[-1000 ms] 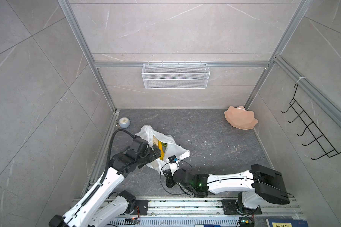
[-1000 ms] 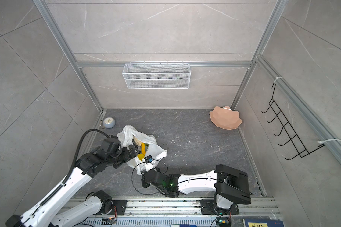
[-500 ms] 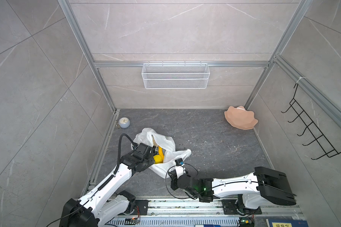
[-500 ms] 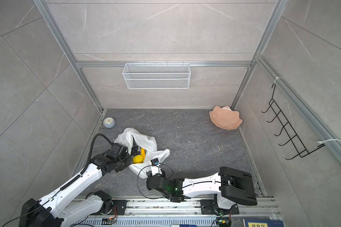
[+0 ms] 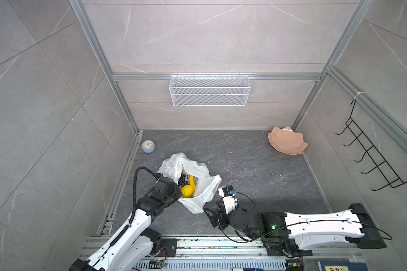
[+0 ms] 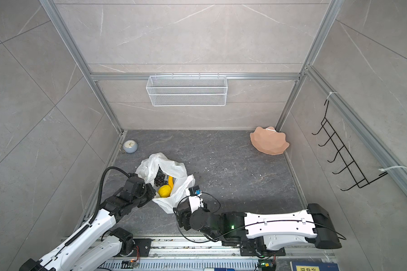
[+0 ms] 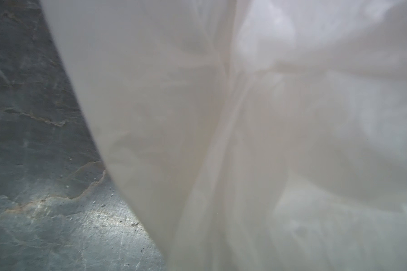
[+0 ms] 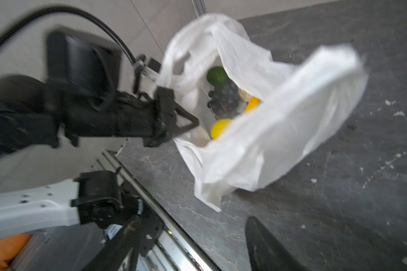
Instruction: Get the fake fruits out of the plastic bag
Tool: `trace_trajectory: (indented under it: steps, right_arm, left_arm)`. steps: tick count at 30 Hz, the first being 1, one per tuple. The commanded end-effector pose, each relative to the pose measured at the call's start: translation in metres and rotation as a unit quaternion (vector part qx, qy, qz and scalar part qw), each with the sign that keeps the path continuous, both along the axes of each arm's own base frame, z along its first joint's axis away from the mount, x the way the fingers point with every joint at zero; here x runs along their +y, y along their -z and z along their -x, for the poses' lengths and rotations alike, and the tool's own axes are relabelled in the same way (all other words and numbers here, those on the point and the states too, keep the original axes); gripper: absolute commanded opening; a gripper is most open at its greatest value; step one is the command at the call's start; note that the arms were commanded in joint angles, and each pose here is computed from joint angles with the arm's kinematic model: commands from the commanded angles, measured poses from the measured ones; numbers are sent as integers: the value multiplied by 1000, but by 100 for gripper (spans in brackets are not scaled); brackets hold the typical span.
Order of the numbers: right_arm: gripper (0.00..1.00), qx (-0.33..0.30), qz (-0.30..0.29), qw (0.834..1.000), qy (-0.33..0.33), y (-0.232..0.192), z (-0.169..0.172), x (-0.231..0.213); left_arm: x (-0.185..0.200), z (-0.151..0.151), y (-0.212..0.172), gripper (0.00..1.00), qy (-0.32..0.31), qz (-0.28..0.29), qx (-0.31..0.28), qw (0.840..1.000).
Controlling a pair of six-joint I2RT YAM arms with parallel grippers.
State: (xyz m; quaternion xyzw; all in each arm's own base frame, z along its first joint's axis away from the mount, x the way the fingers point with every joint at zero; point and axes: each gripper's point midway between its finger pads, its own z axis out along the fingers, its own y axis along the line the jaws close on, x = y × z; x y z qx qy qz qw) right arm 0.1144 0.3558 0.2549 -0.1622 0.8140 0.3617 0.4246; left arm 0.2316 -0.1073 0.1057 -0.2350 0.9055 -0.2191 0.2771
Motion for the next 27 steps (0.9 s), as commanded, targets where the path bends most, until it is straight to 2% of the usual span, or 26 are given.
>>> trace_trajectory:
  steps: [1,4,6,8,10,14,16,19,21,24,27]
  right_arm:
    - [72,-28,61,998,-1,-23,-2,4]
    - [74,3,97,994,58,-31,-29,18]
    - [70,60,116,987,89,-12,-57,24]
    - [64,114,110,984,86,13,-75,38]
    - [62,138,117,980,84,36,-86,47]
    - [55,170,198,960,98,87,-84,42]
    - [51,186,208,955,97,109,-76,33]
    - [46,203,186,958,76,140,-59,25]
    - [42,206,169,962,54,158,-47,29]
    - [39,211,157,964,46,182,-42,37]
    - [37,211,125,967,63,193,-54,39]
  left_arm:
    - [-15,-13,-13,0,28,18,-35,999]
    - [-18,-16,-16,0,30,21,-39,999]
    - [-19,-17,-18,0,28,27,-44,998]
    - [-20,-18,-20,0,28,32,-50,998]
    - [-21,-18,-22,0,27,34,-53,998]
    - [-21,-23,-29,0,19,42,-66,997]
    - [-17,-27,-34,0,4,41,-78,996]
    - [-11,-40,-44,0,-20,48,-101,993]
    - [-12,-52,-53,0,-28,78,-119,989]
    - [-22,-70,-68,0,-10,136,-138,981]
    - [-34,-78,-88,0,26,160,-153,975]
